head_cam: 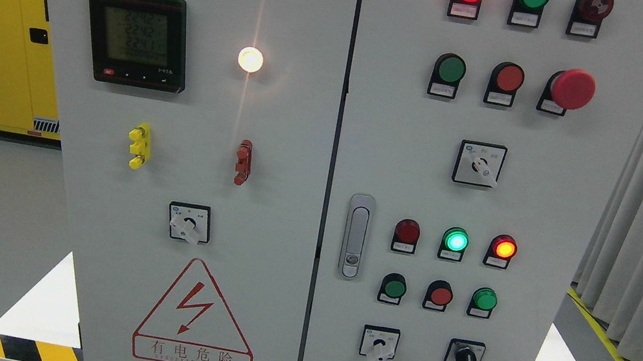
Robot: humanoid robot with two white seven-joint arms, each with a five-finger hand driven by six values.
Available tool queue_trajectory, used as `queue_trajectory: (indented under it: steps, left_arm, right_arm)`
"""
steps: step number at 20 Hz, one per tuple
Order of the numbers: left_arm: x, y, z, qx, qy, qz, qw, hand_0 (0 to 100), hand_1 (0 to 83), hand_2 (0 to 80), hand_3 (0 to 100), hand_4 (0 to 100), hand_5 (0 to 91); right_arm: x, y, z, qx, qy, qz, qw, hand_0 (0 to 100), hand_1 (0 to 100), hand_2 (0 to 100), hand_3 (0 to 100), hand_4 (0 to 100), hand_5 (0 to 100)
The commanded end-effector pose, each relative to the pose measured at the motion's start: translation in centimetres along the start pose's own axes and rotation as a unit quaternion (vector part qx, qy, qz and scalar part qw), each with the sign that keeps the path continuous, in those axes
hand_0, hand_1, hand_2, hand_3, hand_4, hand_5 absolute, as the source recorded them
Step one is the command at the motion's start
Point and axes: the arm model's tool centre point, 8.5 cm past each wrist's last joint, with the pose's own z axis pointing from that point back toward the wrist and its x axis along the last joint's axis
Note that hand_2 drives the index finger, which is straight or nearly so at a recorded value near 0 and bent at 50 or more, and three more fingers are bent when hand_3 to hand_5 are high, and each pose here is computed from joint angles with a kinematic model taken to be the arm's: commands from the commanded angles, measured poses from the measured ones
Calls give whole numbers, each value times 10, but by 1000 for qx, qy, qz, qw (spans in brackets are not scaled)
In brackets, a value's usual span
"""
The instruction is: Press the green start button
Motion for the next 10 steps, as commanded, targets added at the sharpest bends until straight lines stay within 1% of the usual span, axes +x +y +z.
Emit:
queue_trajectory:
  steps: [1,8,9,10]
  left_arm:
    - [29,-14,-3,-12,-28,1,1000,120,556,0,0,0,0]
    - [29,-14,-3,-12,-28,2,1000,120,556,0,0,0,0]
    - [29,-14,-3,-12,-28,1,1000,120,556,0,0,0,0]
    - [30,-14,-3,-12,-29,1,1000,120,556,0,0,0,0]
  right_arm:
    - [4,16,-4,16,-3,-26,1000,154,268,0,0,0,0]
    - [8,16,-4,18,-9,-28,999,154,267,0,0,0,0]
    - [10,17,-4,21,-14,-28,999,154,267,0,0,0,0]
    - [18,16,-3,22,-39,-26,999,154,266,0,0,0,0]
